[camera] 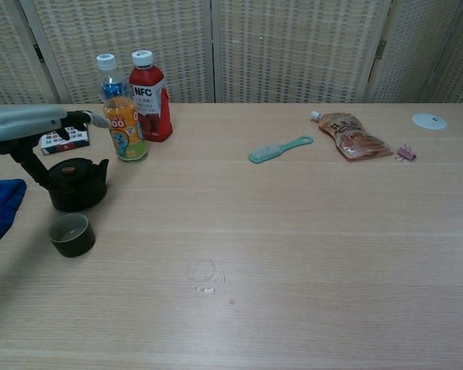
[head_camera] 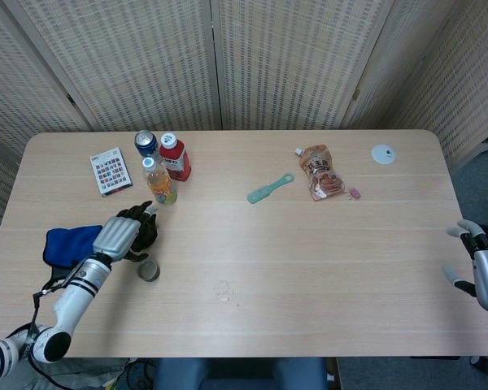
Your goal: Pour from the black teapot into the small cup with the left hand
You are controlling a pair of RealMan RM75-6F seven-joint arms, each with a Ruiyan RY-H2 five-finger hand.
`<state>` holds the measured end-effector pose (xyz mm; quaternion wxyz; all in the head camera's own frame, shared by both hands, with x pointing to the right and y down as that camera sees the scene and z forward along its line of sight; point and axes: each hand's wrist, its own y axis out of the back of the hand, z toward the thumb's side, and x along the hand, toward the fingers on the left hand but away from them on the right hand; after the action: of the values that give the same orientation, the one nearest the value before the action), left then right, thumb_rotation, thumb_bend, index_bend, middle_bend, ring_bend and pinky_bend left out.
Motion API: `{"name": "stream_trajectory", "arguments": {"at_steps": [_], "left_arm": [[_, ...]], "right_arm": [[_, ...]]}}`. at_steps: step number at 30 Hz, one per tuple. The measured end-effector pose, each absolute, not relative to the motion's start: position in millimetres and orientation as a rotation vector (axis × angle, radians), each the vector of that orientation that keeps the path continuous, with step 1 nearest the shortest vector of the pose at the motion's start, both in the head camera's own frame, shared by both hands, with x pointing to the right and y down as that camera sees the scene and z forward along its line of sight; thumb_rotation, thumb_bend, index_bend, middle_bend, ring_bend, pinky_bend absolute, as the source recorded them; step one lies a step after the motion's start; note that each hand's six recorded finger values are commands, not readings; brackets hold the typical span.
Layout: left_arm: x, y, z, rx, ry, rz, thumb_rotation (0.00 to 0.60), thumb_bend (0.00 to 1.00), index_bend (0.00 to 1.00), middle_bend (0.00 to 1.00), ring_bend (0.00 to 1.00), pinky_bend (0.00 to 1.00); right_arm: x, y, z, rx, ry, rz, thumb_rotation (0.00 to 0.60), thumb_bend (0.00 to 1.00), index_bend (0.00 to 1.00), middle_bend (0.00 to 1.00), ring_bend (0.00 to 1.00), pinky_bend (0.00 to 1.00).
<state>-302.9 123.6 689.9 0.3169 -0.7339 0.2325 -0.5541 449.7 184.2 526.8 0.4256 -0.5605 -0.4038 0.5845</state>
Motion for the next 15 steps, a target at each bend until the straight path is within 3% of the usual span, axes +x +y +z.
{"name": "stream_trajectory", "arguments": {"at_steps": [15], "left_arm": [[-303.8,117.2,706.7,-1.882,0.582,-1.511,0.6,0.2,0.0,0.0,0.09,0.15]], "right_arm": [[455.0,183.2,528.4,-1.397,-1.015,1.474,0.6,0.16,0.32,0.23,0.22,0.24]]}}
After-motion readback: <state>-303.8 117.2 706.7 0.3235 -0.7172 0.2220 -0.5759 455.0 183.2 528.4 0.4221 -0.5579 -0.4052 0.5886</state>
